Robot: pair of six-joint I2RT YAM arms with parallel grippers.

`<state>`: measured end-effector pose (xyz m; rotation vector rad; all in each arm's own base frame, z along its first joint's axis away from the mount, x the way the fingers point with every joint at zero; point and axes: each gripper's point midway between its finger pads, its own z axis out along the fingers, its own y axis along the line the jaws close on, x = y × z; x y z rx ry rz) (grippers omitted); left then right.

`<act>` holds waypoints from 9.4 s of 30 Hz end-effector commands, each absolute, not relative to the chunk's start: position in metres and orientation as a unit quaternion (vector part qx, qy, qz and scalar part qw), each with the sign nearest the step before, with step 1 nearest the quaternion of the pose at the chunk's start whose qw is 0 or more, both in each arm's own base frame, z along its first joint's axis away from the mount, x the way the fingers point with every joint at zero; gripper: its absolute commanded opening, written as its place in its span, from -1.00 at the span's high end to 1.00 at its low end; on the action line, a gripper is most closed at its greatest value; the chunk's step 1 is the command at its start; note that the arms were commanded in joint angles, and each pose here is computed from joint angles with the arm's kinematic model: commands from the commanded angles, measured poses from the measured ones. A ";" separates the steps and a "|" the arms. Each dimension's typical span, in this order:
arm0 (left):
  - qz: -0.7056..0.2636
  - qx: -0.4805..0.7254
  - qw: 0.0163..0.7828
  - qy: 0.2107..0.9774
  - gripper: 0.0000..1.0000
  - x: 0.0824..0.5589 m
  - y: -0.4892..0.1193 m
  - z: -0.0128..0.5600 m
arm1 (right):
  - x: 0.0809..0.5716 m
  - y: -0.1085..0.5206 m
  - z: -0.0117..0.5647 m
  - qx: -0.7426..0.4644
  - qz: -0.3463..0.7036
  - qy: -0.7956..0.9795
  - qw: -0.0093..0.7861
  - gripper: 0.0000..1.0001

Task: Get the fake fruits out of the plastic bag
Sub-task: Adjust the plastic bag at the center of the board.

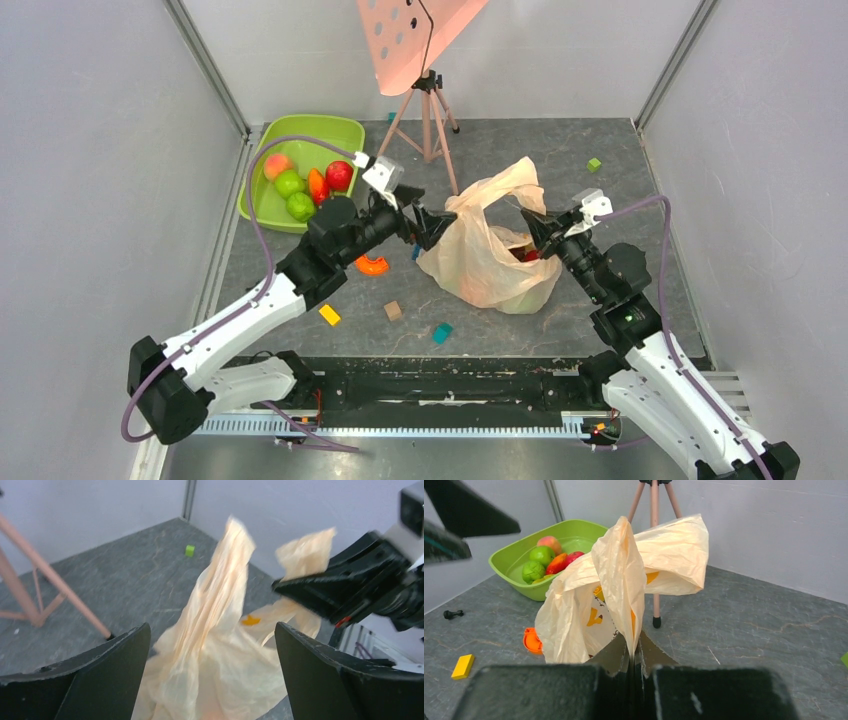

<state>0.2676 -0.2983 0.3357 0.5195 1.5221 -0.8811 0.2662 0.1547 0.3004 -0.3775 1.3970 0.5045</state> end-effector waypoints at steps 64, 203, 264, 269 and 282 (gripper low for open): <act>-0.440 0.313 0.551 0.636 0.96 0.201 -0.316 0.465 | 0.194 0.123 0.460 -0.081 0.308 0.614 0.722 1.00; -0.374 -0.189 0.626 0.658 0.96 0.219 -0.234 0.323 | 0.232 0.115 0.327 0.275 0.550 0.485 0.621 1.00; -0.335 -0.059 0.607 0.718 -0.99 0.174 -0.163 0.311 | 0.275 0.269 0.369 -0.527 0.133 0.646 0.536 -0.76; -0.339 -0.061 0.608 0.715 -0.99 0.172 -0.158 0.309 | 0.256 0.278 0.317 -0.613 0.079 0.629 0.472 -0.75; -0.346 -0.068 0.607 0.712 -0.99 0.170 -0.151 0.302 | 0.222 0.267 0.258 -0.685 0.069 0.612 0.390 -0.91</act>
